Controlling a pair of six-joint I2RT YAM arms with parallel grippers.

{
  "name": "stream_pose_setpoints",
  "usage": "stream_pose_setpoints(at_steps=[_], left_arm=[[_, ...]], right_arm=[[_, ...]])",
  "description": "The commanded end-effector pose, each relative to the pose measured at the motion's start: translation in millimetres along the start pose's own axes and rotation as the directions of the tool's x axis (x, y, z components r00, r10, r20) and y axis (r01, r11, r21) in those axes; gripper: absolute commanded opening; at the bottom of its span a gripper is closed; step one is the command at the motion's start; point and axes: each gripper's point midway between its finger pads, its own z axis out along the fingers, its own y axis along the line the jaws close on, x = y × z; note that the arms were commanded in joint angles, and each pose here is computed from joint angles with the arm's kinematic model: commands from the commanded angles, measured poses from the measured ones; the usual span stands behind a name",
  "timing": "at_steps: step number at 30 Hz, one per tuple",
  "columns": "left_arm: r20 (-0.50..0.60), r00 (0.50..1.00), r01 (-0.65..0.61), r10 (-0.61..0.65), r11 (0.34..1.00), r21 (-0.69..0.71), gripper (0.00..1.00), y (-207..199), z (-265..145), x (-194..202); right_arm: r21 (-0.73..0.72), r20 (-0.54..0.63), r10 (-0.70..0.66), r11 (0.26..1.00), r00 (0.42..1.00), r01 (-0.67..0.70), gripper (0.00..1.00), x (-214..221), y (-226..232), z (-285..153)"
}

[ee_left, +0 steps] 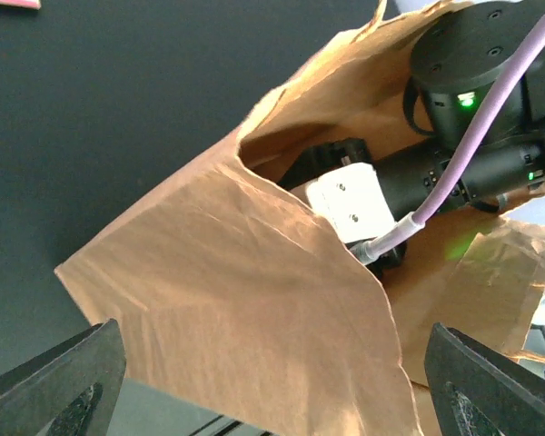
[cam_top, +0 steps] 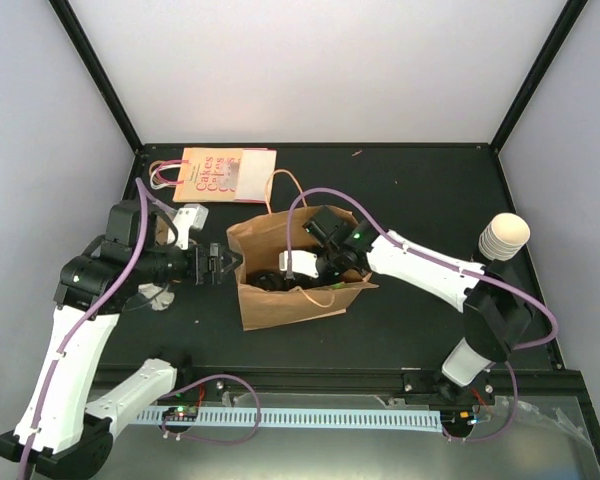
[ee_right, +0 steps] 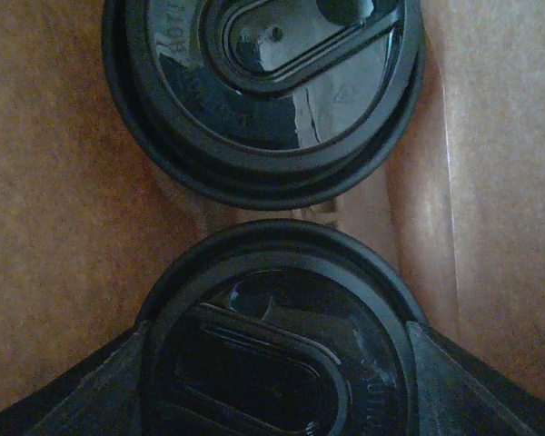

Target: Pack the takeout coffee

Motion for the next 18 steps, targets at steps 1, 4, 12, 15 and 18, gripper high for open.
stream_pose_setpoints(at_steps=[1,4,12,15,18], left_arm=[[-0.042,0.998,0.031,-0.036,0.994,-0.103,0.93,9.3,-11.9,10.1],[-0.055,0.997,0.055,-0.062,0.991,-0.124,0.93,8.8,-9.9,7.0],[-0.169,0.981,0.048,-0.093,0.966,-0.253,0.93,11.0,11.1,12.4],[-0.216,0.966,0.045,-0.14,0.919,-0.392,0.88,31.9,9.2,15.8],[-0.234,0.961,0.026,-0.149,0.888,-0.458,0.82,44.7,7.2,19.9]], right_arm=[[-0.144,-0.279,0.078,0.982,0.957,-0.122,0.46,61.1,41.5,47.0],[-0.143,-0.281,0.082,0.982,0.956,-0.126,0.47,57.9,41.5,48.1],[-0.113,-0.293,0.067,0.988,0.954,-0.104,0.47,54.6,35.7,48.3],[-0.111,-0.29,0.059,0.989,0.955,-0.094,0.47,55.6,35.8,49.1],[-0.112,-0.295,0.042,0.991,0.955,-0.079,0.47,61.8,38.0,50.5]])
